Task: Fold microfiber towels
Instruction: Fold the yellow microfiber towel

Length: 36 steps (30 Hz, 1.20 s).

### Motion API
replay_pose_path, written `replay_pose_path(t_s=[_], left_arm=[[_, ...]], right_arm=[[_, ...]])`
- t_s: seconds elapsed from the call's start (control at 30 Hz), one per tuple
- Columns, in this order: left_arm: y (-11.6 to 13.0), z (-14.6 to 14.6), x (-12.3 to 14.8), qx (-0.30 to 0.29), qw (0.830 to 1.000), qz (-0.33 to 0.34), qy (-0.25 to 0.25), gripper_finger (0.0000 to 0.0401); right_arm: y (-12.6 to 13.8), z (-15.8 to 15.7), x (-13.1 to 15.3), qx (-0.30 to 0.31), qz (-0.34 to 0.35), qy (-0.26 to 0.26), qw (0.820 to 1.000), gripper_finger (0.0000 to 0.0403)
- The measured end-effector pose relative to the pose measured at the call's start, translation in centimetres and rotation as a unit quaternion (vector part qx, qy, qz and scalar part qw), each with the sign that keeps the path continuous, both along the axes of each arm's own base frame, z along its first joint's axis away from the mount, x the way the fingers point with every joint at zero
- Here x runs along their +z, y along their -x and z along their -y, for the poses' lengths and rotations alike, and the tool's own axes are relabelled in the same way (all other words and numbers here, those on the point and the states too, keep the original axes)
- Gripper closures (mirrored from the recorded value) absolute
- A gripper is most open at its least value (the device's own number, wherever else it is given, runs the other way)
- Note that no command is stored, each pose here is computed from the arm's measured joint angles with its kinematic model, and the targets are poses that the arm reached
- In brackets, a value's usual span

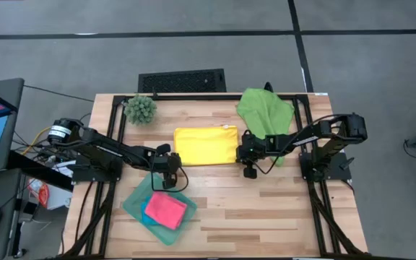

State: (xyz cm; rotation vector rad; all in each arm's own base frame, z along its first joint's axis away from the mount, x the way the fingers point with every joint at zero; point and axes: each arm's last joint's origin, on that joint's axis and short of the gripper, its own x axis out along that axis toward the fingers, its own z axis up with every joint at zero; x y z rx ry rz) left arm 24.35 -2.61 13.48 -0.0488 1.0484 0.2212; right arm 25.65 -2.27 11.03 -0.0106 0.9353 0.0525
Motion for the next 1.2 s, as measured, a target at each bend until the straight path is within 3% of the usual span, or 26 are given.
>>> replay_pose_path(t_s=[0.13,0.27,0.53,0.67,0.97,1.2], left_arm=[[-0.2,0.1,0.2,0.035,0.999,0.011,0.015,0.04],[-0.8,0.3,1.1,0.051,0.998,0.03,-0.01,0.039],[-1.8,0.6,2.7,0.017,0.999,0.046,-0.011,0.0345],[-1.5,0.4,2.1,-0.014,0.999,0.038,-0.036,0.0302],[-0.6,-0.8,0.6,-0.006,0.998,0.034,-0.058,0.02],[-1.0,-0.7,-1.2,-0.033,0.999,0.005,-0.027,0.0188]], right_arm=[[0.0,0.0,0.0,-0.007,0.0,-0.006,1.0,0.0387],[0.0,0.0,0.0,-0.006,-0.001,-0.007,1.0,0.0369],[0.0,0.0,0.0,-0.002,0.0,-0.006,1.0,0.0387],[0.0,0.0,0.0,-0.001,0.001,-0.005,1.0,0.0379],[0.0,0.0,0.0,-0.001,0.0,-0.005,1.0,0.036],[0.0,0.0,0.0,-0.001,-0.001,-0.005,1.0,0.036]])
